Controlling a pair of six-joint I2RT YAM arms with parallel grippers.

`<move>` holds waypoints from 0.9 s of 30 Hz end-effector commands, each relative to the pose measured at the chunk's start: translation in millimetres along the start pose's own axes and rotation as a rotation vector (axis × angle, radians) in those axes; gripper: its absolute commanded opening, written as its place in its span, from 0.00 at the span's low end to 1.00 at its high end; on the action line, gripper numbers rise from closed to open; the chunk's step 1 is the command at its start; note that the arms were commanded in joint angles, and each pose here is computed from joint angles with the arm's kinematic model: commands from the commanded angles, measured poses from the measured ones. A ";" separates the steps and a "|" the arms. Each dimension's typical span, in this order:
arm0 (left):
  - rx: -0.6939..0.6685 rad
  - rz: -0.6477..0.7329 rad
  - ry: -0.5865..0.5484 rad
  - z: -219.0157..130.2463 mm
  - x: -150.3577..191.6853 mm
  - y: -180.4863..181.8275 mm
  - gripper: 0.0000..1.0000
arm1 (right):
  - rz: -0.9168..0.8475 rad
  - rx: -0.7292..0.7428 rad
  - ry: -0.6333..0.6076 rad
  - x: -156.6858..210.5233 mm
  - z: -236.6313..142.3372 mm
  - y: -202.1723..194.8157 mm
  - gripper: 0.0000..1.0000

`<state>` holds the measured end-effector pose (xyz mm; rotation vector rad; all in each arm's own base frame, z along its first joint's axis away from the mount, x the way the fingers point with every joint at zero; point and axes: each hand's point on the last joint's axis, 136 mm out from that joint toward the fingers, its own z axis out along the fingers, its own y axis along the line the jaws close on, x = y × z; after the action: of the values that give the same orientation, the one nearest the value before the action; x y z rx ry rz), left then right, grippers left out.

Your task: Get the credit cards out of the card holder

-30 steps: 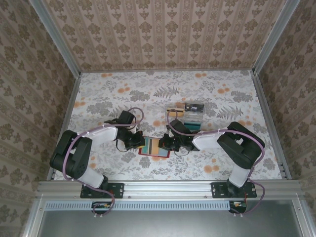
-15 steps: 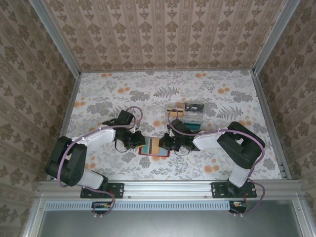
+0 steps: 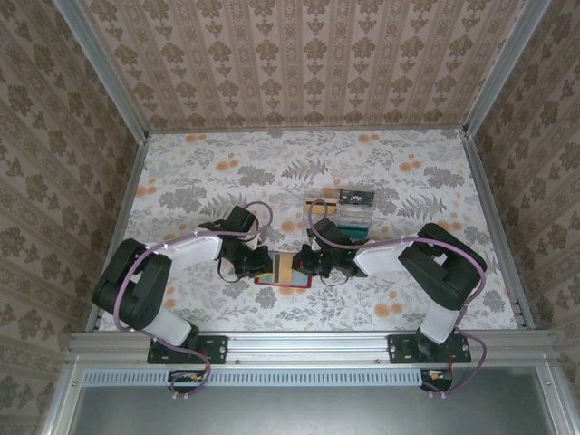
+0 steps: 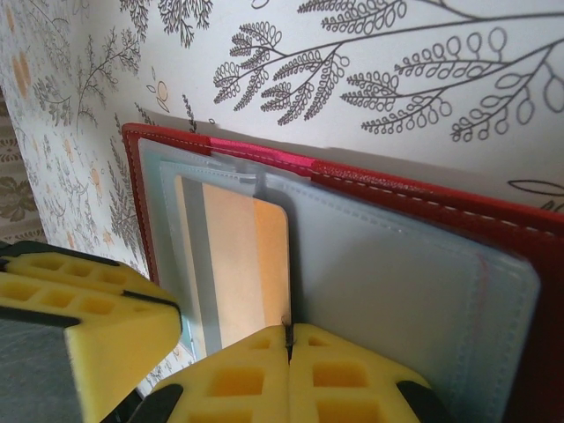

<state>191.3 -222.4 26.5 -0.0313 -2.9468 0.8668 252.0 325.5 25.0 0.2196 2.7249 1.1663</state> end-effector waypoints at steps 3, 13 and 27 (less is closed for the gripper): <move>-0.056 -0.015 0.035 6.7 4.8 13.1 0.06 | -0.018 -0.011 -0.020 -9.2 -7.3 5.4 0.05; -0.068 -0.024 0.036 7.3 5.7 16.3 0.02 | 0.000 -0.045 -0.002 -3.1 0.1 6.0 0.20; -0.071 -0.024 0.038 6.7 6.0 16.4 0.00 | 0.000 -0.029 0.020 -0.3 6.2 1.6 0.02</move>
<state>191.6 -223.1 24.5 -0.0292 -2.9401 0.8617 257.0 329.7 27.2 0.2176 2.7007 1.2180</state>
